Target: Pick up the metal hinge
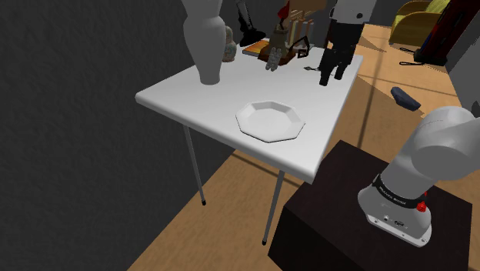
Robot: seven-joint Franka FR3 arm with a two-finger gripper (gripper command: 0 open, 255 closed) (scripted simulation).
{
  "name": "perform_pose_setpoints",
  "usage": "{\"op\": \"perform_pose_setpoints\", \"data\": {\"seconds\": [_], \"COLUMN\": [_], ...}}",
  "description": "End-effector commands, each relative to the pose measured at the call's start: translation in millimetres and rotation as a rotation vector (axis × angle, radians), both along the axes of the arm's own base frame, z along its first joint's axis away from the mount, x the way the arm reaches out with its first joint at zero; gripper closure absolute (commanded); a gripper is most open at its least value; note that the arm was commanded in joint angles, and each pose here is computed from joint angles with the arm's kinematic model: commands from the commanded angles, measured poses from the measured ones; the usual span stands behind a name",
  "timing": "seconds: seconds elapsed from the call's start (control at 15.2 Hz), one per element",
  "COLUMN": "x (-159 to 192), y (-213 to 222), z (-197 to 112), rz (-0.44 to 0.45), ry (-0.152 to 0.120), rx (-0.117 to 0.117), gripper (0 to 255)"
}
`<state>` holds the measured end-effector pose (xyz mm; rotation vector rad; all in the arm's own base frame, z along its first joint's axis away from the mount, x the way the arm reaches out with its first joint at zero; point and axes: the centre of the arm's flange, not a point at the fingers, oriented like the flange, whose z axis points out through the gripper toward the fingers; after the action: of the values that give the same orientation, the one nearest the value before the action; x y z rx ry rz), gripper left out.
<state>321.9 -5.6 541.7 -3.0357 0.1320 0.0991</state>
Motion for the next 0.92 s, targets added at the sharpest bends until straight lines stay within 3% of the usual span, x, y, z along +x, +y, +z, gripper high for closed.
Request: {"op": "perform_pose_setpoints", "data": {"seconds": [0.0,0.86], "x": [0.0,149.6], "y": [0.0,-11.2], "z": [0.0,-8.9], "rz": [0.0,-0.529], "ry": [0.0,-0.076], "rx": [0.0,-0.046], "gripper": [0,0]}}
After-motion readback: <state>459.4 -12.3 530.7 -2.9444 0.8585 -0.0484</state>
